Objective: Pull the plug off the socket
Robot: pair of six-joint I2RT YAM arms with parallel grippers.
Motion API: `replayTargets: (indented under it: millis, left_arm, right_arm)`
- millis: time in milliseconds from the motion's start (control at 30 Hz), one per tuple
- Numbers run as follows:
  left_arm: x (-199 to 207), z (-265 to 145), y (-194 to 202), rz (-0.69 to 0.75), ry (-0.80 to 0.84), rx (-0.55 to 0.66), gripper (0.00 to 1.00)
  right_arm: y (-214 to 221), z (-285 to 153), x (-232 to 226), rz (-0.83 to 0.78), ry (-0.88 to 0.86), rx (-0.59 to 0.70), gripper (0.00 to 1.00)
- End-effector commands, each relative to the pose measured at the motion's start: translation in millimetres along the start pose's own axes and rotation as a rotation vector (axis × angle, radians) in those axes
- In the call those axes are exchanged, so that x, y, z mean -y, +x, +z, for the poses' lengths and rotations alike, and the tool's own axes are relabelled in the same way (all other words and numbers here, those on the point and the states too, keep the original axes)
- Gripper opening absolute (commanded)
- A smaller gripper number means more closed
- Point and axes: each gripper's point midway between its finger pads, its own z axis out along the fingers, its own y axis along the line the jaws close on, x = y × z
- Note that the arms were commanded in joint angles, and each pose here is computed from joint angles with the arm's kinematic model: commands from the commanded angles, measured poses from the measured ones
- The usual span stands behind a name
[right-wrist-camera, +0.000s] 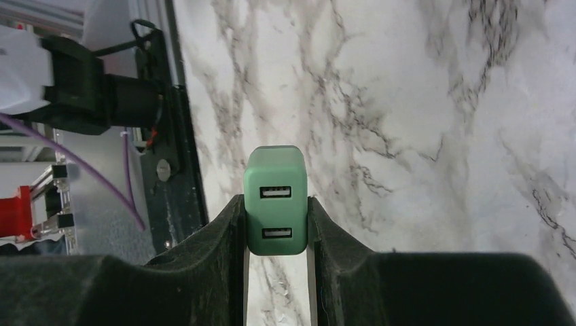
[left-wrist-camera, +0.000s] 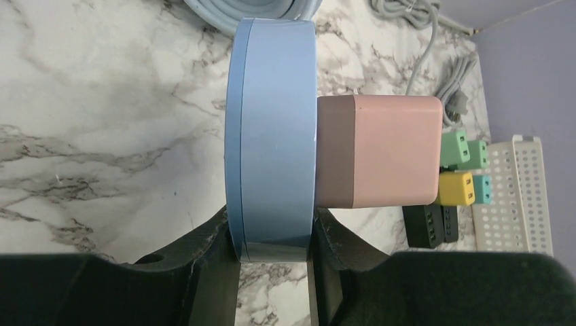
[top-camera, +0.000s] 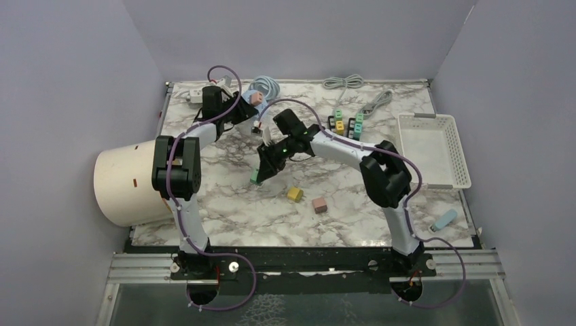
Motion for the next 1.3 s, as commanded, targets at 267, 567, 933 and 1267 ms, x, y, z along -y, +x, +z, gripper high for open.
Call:
replayTargets:
  millis: [267,567,933,1267]
  left_arm:
    - [37,-49,-37,0.136,0.113,-0.004,0.0]
    - [41,-52,-32,0.134,0.142,-0.01,0.0]
    - [63,-63,-20,0.17,0.152,0.043,0.0]
    - [88,-58,-14,0.238,0.137,0.061,0.0]
  right_arm:
    - [42,39,43,0.122,0.078,-0.132,0.38]
    - [-58,-34,55,-0.052,0.398,0.217,0.63]
    - [-162,-123,93,0.17,0.362,0.611,0.62]
    - [-172,-90,103,0.296,0.187,0.592,0.61]
